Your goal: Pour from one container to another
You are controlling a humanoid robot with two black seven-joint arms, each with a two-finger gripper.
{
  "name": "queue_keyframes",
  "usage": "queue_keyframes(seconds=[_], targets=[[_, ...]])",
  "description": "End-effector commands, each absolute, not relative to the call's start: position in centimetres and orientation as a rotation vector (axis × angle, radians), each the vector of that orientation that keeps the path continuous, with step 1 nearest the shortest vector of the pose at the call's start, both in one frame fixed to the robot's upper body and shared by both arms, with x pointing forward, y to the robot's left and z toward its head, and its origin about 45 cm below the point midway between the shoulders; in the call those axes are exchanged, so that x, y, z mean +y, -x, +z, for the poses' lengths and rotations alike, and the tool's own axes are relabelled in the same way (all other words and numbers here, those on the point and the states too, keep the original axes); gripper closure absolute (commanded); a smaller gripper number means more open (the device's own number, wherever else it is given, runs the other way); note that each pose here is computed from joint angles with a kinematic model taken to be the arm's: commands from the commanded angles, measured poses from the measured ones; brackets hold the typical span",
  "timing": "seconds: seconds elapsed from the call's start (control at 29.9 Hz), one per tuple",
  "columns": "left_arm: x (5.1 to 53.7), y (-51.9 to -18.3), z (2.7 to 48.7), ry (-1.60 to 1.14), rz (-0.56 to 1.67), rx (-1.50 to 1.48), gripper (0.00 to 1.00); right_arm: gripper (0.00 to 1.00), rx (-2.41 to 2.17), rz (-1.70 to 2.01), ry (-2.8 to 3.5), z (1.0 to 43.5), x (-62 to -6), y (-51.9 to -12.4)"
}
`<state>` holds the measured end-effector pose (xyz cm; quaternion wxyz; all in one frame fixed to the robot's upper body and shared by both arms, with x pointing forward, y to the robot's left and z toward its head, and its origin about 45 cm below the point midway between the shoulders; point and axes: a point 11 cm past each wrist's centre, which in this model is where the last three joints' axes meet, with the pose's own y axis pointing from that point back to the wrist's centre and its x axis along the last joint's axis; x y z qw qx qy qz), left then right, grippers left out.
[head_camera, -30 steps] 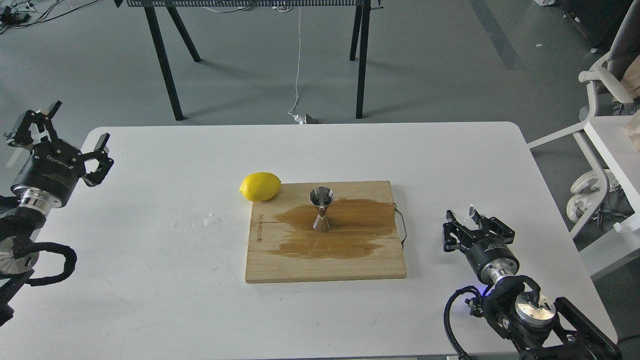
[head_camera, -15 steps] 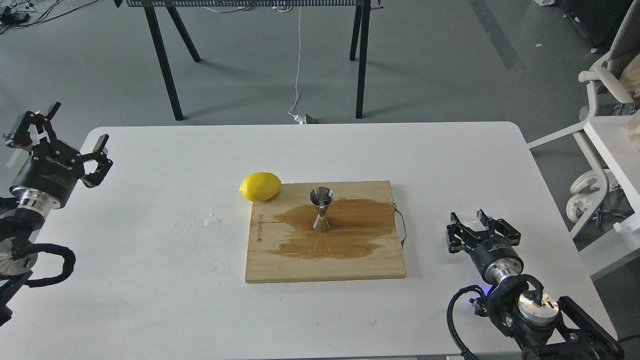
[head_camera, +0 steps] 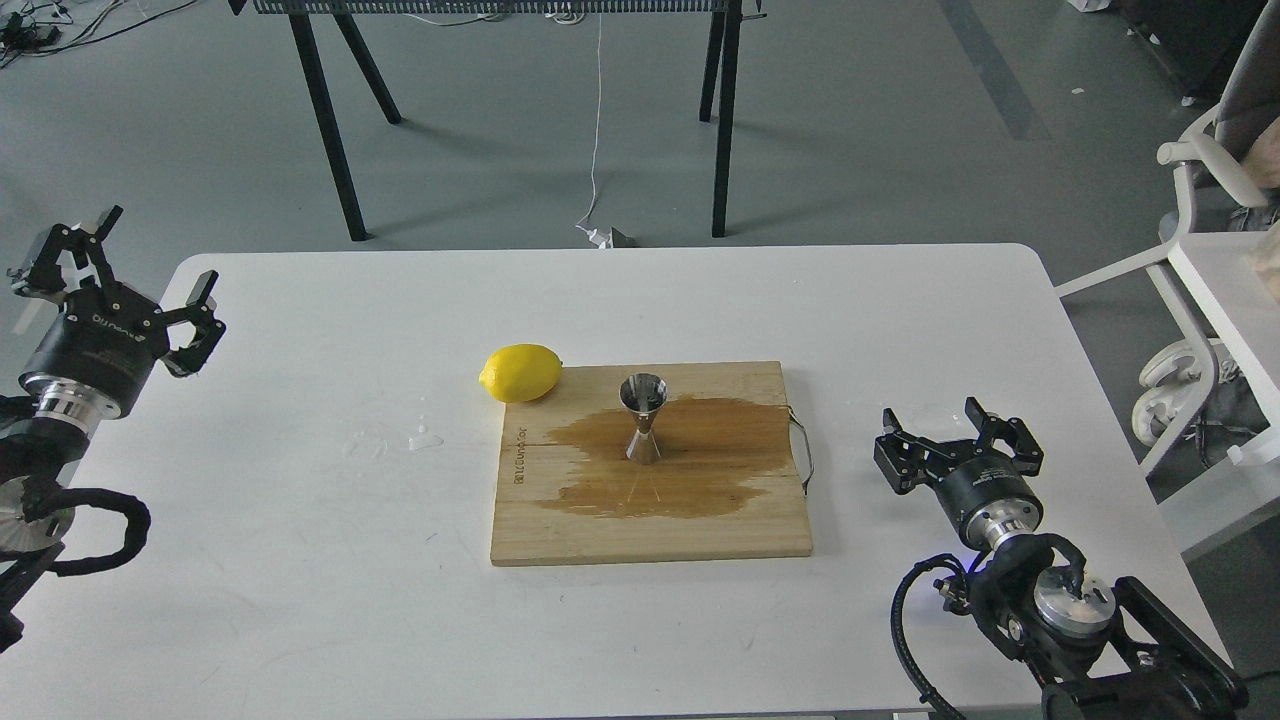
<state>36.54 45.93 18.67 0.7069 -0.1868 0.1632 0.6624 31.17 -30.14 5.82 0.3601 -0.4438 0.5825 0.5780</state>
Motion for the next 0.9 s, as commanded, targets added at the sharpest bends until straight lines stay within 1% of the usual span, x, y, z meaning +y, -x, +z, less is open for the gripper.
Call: queue_keyframes(seconds=[0.0, 0.23, 0.3, 0.47, 0.53, 0.63, 0.77, 0.87], targets=[[46.2, -36.5, 18.6, 0.411, 1.481, 0.360, 0.01, 0.05, 1.480, 1.468, 1.175, 7.0, -30.6, -31.0], [46.2, -36.4, 18.4, 0.399, 1.479, 0.360, 0.01, 0.04, 1.438, 1.354, 1.326, 12.0, -32.5, -31.9], [46.3, -36.3, 18.4, 0.391, 1.480, 0.357, 0.01, 0.01, 1.433, 1.306, 1.385, 13.7, -33.4, -32.7], [46.7, -36.2, 18.2, 0.375, 1.489, 0.352, 0.01, 0.01, 1.363, 1.089, 1.662, 19.4, -34.7, -35.8], [47.0, -36.2, 18.4, 0.372, 1.493, 0.345, 0.01, 0.01, 1.395, 1.022, 1.792, 20.5, -35.2, -36.6], [47.9, -36.1, 19.2, 0.367, 1.505, 0.325, 0.01, 0.01, 1.329, 0.983, 1.901, 21.9, -33.7, -37.8], [48.0, -36.4, 19.7, 0.377, 1.503, 0.314, 0.01, 0.01, 1.248, 0.945, 1.931, 22.7, -33.3, -37.8], [47.8, -36.4, 19.6, 0.374, 1.498, 0.317, 0.01, 0.01, 1.246, 0.929, 1.918, 22.7, -34.0, -37.7]])
